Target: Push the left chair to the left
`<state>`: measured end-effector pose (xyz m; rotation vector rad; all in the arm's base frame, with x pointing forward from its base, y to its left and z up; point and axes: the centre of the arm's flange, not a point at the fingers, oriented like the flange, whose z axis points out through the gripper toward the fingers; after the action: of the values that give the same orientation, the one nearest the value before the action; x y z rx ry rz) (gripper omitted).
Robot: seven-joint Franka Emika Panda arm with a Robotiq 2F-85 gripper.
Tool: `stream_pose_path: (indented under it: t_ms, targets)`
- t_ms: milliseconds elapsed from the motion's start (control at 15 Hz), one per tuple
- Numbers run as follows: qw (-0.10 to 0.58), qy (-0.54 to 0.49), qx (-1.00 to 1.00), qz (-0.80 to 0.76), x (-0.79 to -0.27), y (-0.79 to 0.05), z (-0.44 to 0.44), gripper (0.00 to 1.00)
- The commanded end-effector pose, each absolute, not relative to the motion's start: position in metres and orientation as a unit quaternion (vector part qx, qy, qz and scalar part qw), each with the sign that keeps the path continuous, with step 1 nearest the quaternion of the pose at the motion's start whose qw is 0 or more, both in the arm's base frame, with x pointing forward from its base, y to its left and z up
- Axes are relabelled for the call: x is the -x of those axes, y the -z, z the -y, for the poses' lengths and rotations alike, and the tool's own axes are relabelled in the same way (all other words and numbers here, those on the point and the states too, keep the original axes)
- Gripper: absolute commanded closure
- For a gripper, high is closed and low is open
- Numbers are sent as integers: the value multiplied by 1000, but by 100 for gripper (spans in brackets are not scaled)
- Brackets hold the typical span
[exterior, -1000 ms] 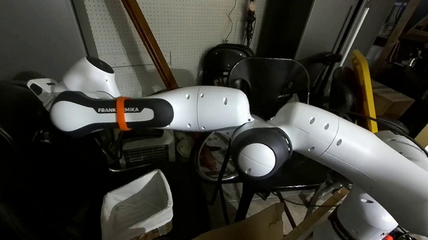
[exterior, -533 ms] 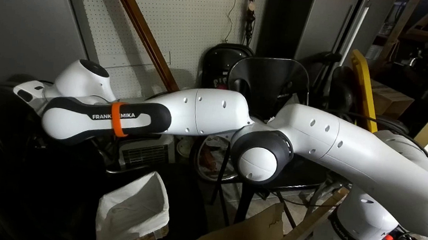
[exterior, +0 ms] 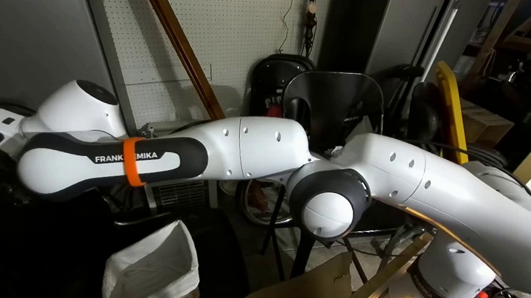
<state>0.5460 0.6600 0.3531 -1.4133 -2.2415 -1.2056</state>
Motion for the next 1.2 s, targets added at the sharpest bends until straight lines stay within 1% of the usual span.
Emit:
stream_pose_path:
  t_ms: [0,333,467,667,867,1133]
  targets:
    - [147,440,402,789,-545,-375,-740,0]
    - [209,458,297,812,-503,-381,-772,0]
    - [213,446,305,814,-501,-378,-764,0]
    - [250,398,341,814,-504,-376,-736,0]
    - [247,320,399,823,-507,-366,-700,0]
    - [218,241,473,819,-510,-347,-643,0]
